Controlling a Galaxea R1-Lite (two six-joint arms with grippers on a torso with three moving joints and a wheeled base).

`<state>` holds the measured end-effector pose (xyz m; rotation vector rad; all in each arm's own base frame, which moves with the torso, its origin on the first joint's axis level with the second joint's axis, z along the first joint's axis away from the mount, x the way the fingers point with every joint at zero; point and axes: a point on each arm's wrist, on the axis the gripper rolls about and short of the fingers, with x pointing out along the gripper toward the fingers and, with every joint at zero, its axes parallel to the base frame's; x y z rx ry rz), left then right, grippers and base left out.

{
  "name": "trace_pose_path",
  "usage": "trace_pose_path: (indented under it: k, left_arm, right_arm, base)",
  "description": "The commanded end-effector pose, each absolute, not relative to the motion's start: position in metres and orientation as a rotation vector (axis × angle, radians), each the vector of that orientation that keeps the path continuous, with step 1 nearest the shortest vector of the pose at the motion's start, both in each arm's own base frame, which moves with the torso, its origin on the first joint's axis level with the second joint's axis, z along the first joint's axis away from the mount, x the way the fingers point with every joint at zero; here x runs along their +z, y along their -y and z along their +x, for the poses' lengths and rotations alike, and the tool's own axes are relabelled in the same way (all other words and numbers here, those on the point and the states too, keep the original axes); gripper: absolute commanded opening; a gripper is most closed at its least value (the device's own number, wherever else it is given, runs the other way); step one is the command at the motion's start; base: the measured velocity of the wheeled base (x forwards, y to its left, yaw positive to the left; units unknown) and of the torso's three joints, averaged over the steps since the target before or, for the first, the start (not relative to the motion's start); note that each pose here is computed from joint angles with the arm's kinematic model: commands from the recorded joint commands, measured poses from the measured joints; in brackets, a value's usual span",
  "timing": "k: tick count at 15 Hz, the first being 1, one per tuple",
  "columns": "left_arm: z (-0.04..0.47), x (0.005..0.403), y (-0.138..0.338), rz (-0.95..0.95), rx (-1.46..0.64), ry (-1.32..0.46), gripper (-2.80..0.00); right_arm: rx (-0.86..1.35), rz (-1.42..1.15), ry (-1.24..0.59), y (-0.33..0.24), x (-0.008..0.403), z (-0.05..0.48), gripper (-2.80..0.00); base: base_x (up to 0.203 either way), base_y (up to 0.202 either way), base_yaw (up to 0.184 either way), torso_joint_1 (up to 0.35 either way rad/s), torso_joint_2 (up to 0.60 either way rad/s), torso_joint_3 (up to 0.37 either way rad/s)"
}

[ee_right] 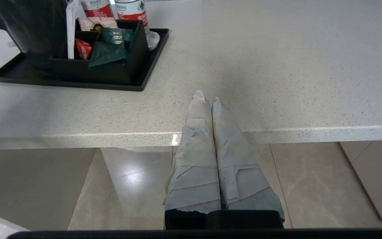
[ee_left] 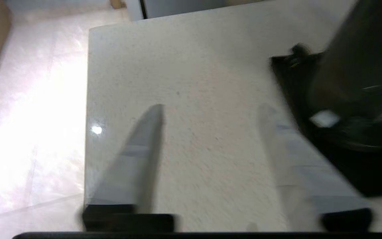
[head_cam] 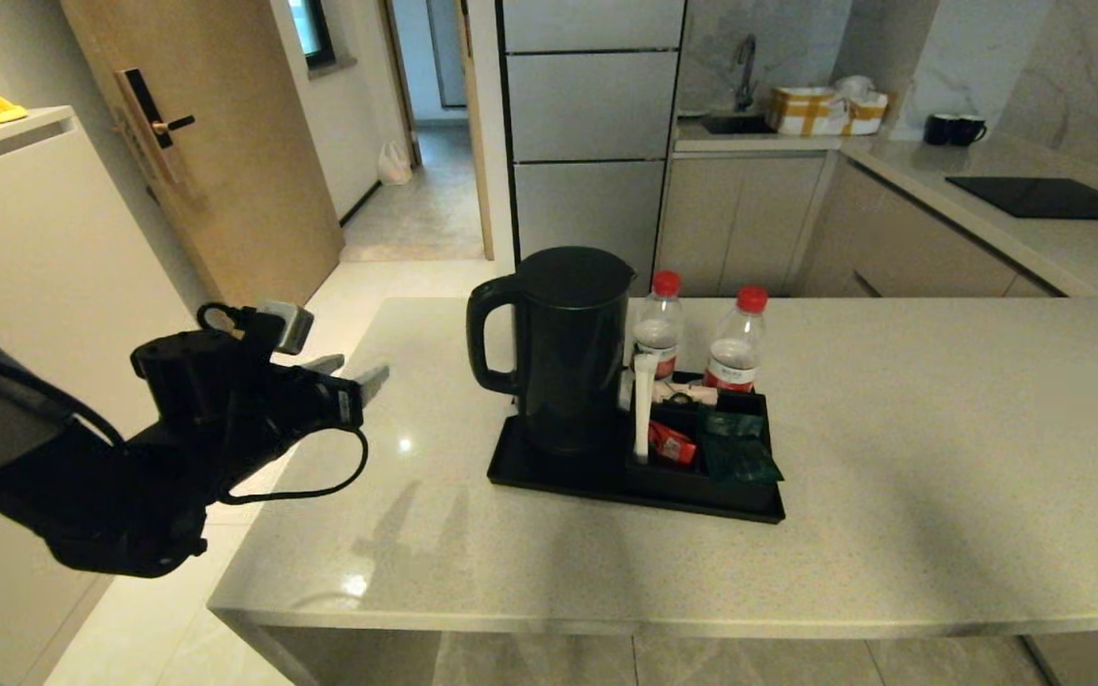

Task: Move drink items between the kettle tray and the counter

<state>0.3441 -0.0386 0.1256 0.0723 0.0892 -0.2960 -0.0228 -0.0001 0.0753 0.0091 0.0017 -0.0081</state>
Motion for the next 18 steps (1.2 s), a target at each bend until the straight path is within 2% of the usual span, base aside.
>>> trace_pose_path:
  k: [1,6,10,15,18]
  left_arm:
    - [0.315,0.166,0.027,0.035,-0.285,-0.039,-2.8]
    - [0.234,0.232,0.015,-0.039,-0.287,-0.082,-2.8]
    - [0.125,0.275,0.012,-0.103,-0.296,-0.174,-2.8]
    - [-0.023,0.293,0.004,-0.14,-0.222,-0.234,-2.8]
    - [-0.09,0.273,0.001,-0.144,-0.169,-0.259,-2.8]
  right_arm:
    - [-0.009,0.009,0.0,0.0,0.075,-0.023,-2.8]
    - [-0.009,0.009,0.002,0.0,0.075,-0.023,-2.8]
    - [-0.008,0.009,0.0,0.0,0.075,-0.023,-2.8]
    - [-0.009,0.009,0.0,0.0,0.075,-0.023,-2.8]
    - [-0.008,0.009,0.0,0.0,0.075,-0.023,-2.8]
  base:
    - [0.0,0.0,0.0,0.0,0.0,0.0]
    - [0.0,0.0,0.0,0.0,0.0,0.0]
    - [0.0,0.0,0.0,0.0,0.0,0.0]
    - [0.0,0.0,0.0,0.0,0.0,0.0]
    - [0.0,0.0,0.0,0.0,0.0,0.0]
